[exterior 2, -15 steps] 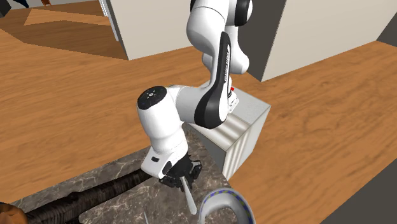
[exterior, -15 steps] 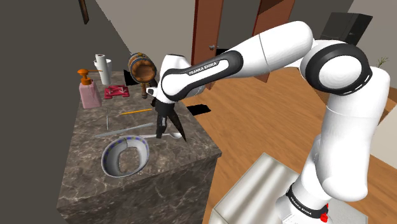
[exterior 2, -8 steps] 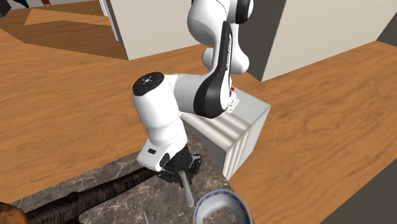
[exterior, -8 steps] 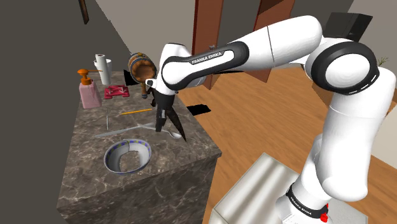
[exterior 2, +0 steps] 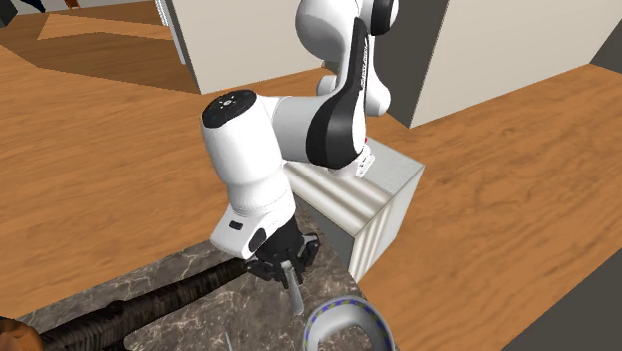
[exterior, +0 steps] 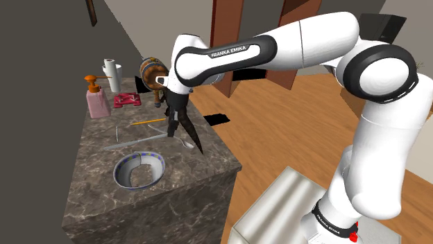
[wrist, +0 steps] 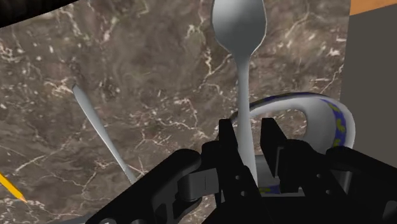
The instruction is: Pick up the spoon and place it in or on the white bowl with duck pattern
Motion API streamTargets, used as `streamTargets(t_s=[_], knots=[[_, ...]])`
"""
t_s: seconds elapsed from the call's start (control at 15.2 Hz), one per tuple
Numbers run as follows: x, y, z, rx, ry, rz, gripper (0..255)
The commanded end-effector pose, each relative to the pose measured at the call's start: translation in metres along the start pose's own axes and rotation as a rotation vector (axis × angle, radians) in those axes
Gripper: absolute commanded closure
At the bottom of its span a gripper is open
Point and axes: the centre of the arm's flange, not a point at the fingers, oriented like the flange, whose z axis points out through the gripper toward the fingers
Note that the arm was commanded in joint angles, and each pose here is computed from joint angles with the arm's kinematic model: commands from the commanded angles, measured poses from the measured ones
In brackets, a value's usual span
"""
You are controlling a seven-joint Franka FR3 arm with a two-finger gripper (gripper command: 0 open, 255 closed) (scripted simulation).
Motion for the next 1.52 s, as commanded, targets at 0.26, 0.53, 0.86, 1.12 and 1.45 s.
streamTargets(t_s=[0.26, 0.53, 0.86, 1.12, 1.45], knots=[[0.06, -0.04, 0.011, 0.0, 0.0, 0.0, 255], [0.103, -0.068, 0.02, 0.0, 0.0, 0.0, 255], [0.121, -0.081, 0.04, 0.0, 0.0, 0.0, 255], [0.117, -0.078, 0.06, 0.0, 0.0, 0.0, 255], [0.111, -0.075, 0.086, 0.0, 0.0, 0.0, 255]])
